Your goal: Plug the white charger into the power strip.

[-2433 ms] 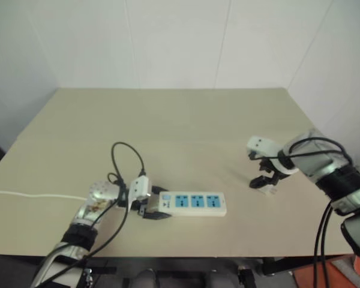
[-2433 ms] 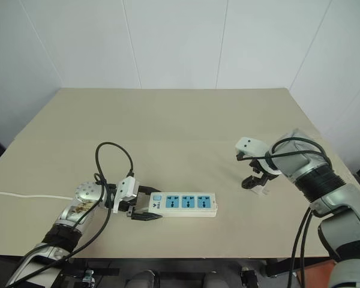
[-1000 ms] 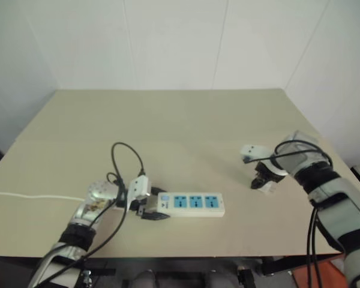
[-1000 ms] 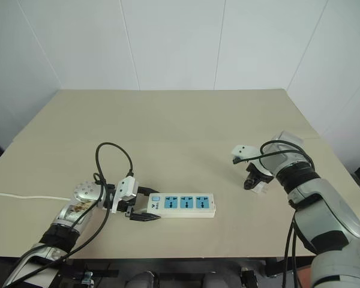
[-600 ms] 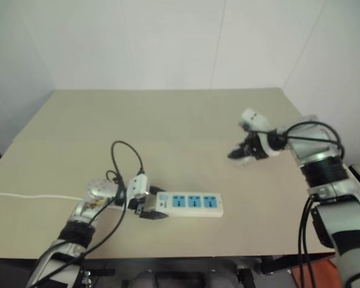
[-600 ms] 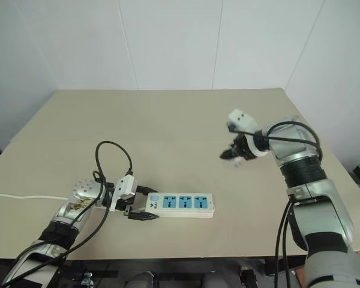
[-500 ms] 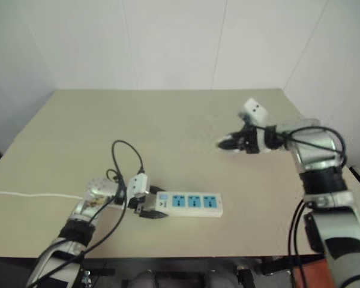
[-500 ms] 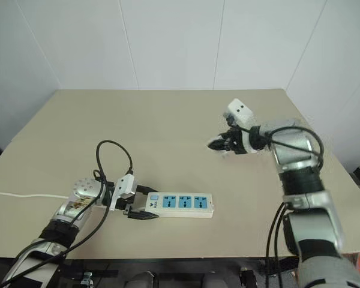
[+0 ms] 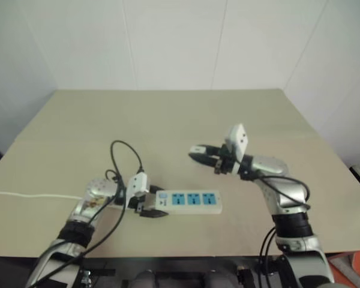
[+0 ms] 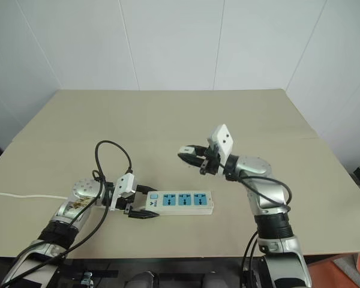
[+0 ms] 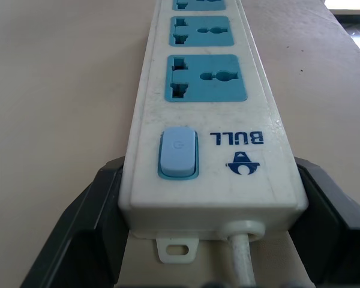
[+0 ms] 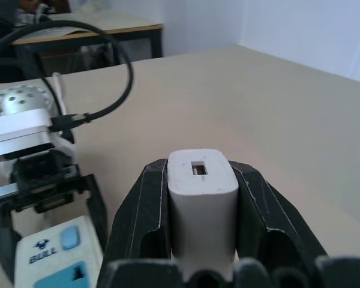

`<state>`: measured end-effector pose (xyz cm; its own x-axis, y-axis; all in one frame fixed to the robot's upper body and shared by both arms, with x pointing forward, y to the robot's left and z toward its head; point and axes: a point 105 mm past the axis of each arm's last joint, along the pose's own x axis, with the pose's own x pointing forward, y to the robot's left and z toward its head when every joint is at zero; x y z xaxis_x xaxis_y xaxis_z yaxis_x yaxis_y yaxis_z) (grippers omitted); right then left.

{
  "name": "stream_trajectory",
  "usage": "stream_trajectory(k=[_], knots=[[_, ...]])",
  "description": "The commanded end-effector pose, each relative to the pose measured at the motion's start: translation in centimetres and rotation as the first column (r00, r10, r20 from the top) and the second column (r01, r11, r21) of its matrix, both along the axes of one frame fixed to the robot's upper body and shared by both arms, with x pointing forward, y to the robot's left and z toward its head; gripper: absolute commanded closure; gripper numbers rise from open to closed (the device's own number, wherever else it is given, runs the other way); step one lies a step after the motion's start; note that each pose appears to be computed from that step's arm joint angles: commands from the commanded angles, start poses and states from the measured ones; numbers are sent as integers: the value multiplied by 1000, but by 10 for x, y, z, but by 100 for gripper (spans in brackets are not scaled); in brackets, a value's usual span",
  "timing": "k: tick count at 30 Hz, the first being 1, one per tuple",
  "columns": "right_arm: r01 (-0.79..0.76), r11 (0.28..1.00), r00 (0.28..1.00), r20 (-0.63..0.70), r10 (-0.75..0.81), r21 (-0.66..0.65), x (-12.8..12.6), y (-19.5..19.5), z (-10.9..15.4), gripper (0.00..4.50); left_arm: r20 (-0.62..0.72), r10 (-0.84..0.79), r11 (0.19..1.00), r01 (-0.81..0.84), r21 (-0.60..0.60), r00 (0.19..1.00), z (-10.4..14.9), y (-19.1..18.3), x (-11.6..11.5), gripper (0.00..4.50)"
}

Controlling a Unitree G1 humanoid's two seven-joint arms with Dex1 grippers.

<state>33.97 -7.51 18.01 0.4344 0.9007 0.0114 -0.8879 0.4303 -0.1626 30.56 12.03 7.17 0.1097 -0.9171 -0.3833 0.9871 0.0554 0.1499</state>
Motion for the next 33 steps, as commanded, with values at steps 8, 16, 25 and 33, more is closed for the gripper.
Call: stream_trajectory(k=[8,16,25,33], knots=[[-216,976,975,49,217,-23,-27,16,-6,339,0,27,999,-27,29,1000,-4,3,0,121],[-294,952,952,63,300,-88,-37,36,-29,339,34,37,999,-38,22,999,-4,1,2,121],[-308,949,947,71,313,-67,-32,51,-34,339,31,27,999,-28,20,999,-4,2,1,121],[-294,954,952,70,297,-54,-25,56,-36,339,24,20,1000,-20,17,1000,-6,-1,0,121]])
